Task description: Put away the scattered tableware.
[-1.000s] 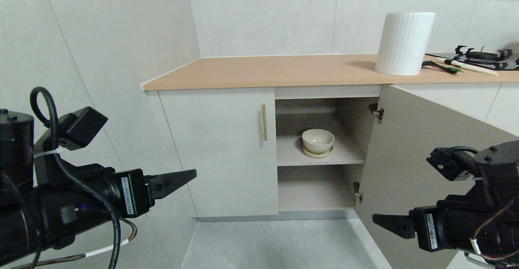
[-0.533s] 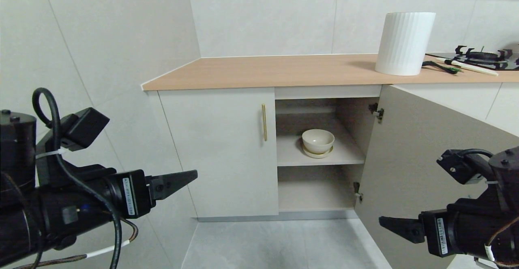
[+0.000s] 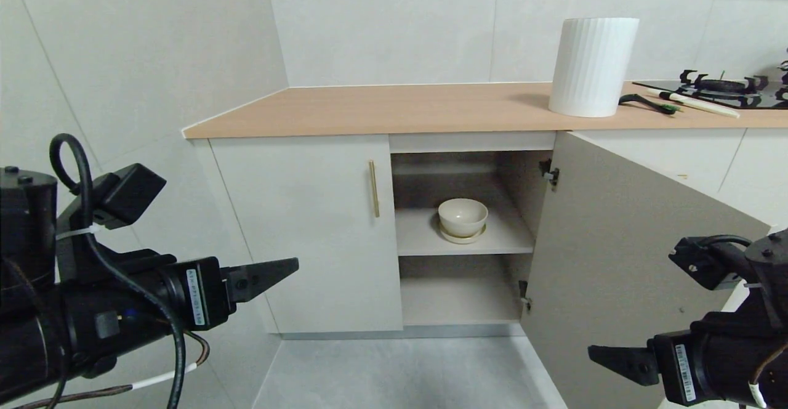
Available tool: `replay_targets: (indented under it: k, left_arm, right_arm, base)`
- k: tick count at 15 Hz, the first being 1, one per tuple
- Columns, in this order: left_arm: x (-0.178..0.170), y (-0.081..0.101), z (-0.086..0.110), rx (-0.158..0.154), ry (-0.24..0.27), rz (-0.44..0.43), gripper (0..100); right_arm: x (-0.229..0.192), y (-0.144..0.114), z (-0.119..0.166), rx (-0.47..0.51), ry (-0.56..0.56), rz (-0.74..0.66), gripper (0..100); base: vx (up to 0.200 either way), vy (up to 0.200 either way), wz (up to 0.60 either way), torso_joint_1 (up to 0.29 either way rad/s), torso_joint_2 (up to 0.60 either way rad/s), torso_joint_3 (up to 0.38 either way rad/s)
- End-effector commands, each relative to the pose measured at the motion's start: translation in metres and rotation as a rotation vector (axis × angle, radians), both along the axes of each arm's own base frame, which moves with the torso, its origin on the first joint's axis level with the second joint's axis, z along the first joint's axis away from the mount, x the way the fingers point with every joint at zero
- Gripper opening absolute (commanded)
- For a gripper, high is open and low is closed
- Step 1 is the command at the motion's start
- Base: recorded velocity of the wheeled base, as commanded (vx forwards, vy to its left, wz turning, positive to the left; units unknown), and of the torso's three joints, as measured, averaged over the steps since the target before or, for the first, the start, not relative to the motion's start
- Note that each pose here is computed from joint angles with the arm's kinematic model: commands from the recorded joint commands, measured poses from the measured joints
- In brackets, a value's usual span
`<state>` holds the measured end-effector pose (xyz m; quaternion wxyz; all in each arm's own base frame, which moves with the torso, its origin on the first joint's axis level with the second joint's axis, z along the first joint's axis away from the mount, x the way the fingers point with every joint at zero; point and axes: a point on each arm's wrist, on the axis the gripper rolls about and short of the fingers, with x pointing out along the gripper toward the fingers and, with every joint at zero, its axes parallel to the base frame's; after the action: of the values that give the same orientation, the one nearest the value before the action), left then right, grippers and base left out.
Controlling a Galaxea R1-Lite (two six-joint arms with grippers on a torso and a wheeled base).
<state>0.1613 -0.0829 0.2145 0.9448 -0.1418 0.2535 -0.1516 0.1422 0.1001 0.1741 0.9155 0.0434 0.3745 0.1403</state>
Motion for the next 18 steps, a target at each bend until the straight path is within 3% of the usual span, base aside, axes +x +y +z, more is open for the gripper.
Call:
replay_targets:
  k: [1,4,6,11,15,18]
  left_arm:
    - [0.001,-0.001,-0.001,0.003,0.005,-0.001,100]
    - [0.001,-0.001,-0.002,0.003,0.007,0.0,100]
    - [0.001,-0.001,-0.002,0.003,0.007,0.0,100]
    - [0.001,-0.001,-0.002,0.002,0.008,-0.001,100]
    - [0.001,-0.001,-0.001,0.001,0.007,-0.003,100]
    - [0.001,-0.001,-0.001,-0.001,0.007,-0.002,100]
  right_arm:
    - [0.0,-0.001,0.004,0.001,-0.001,-0.002,100]
    - [-0.006,-0.006,0.012,-0.048,0.056,-0.002,100]
    - [-0.013,-0.013,0.023,-0.085,0.086,-0.025,100]
    - [-0.015,-0.046,0.05,-0.22,0.063,-0.275,100]
    - [0.006,-0.078,0.047,-0.305,0.086,-0.451,100]
    - [0.04,-0.095,0.029,-0.32,0.121,-0.561,100]
  base:
    - [0.0,-0.2,0.0,0.002,0.0,-0.002]
    - [0.0,-0.2,0.0,0.004,0.0,0.002]
    - [0.0,0.0,0.0,0.0,0.0,0.0]
    - [0.0,0.0,0.0,0.0,0.0,0.0]
    - [0.0,0.0,0.0,0.0,0.0,0.0]
    - [0.0,0.0,0.0,0.0,0.0,0.0]
